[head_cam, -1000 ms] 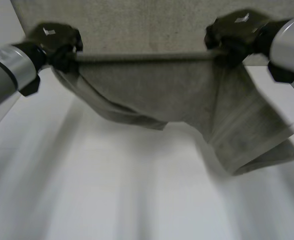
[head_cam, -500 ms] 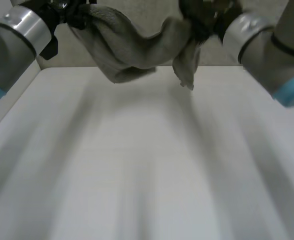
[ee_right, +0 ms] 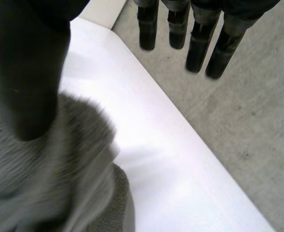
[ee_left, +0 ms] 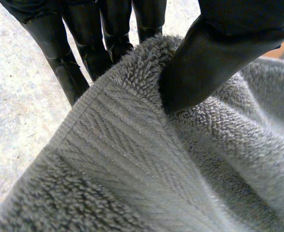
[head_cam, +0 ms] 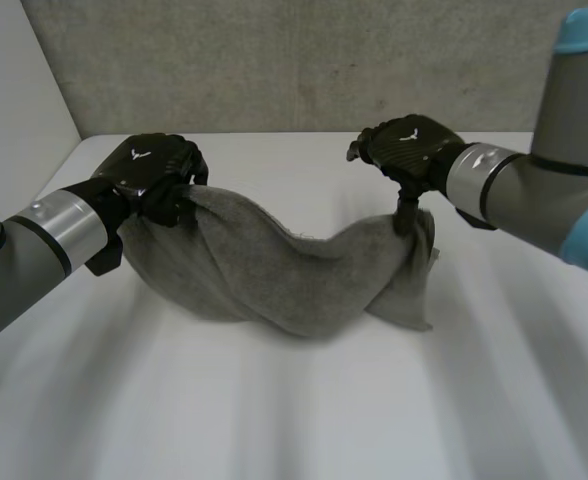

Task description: Fold the towel.

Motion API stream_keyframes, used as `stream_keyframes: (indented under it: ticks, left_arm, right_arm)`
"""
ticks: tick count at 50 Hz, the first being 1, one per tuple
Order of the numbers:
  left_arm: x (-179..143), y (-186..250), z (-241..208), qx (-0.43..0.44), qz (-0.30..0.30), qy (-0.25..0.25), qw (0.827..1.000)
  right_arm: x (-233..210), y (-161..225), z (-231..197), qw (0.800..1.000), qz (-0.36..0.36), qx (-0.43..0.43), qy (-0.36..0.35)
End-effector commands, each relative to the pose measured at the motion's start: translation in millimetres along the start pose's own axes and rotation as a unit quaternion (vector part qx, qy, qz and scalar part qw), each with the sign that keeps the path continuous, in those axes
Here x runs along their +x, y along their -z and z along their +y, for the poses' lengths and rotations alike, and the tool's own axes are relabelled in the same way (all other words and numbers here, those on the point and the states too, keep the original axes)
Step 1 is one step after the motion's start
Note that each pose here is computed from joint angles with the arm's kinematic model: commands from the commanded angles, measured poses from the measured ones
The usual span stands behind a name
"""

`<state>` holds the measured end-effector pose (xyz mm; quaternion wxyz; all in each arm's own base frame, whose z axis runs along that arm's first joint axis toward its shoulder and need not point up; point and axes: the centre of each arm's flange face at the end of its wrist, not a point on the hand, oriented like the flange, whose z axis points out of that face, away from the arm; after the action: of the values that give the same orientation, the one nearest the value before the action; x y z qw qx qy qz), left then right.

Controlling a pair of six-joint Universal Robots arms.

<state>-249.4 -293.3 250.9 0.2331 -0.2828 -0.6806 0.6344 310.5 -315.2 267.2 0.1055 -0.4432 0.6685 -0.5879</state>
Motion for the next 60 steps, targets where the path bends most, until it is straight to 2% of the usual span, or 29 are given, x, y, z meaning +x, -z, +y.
stream_keyframes:
  ticks: [1,8,16,24,33,40,49,52,54,57,59,60]
  left_arm:
    - [-1,-3,2,0.002,-0.002,0.005,1.000]
    - [-7,-3,1,0.004,-0.009,0.011,1.000]
    - [-11,-3,2,0.004,-0.013,0.025,1.000]
    - [-19,2,-10,0.019,-0.026,0.053,0.998]
    - [-23,11,-26,0.042,-0.034,0.060,0.997]
    - [-20,18,-48,0.070,-0.032,0.059,0.995]
    - [-10,37,-83,0.120,-0.020,0.091,0.988]
    - [-8,46,-102,0.147,-0.019,0.086,0.985]
    - [-8,50,-114,0.165,-0.019,0.079,0.983]
    - [-10,60,-140,0.200,-0.024,0.059,0.978]
    - [-9,65,-152,0.216,-0.024,0.051,0.975]
    - [-9,70,-164,0.233,-0.024,0.044,0.971]
  right_arm:
    - [-22,-3,28,0.998,-0.001,-0.054,-0.031]
    - [-38,38,41,0.996,0.011,-0.052,-0.069]
    - [-60,59,59,0.996,0.017,-0.039,-0.081]
    - [-68,58,69,0.991,0.016,-0.038,-0.128]
    - [-63,51,60,0.991,0.027,-0.008,-0.130]
    - [-54,55,13,0.988,0.031,0.068,-0.135]
    - [-53,59,-8,0.984,0.017,0.086,-0.157]
    - [-40,67,-31,0.982,0.025,0.113,-0.150]
    - [-21,93,-80,0.974,0.044,0.181,-0.129]
    - [-12,107,-105,0.968,0.054,0.215,-0.119]
    - [5,131,-146,0.954,0.073,0.270,-0.108]
    - [5,131,-146,0.954,0.073,0.271,-0.108]
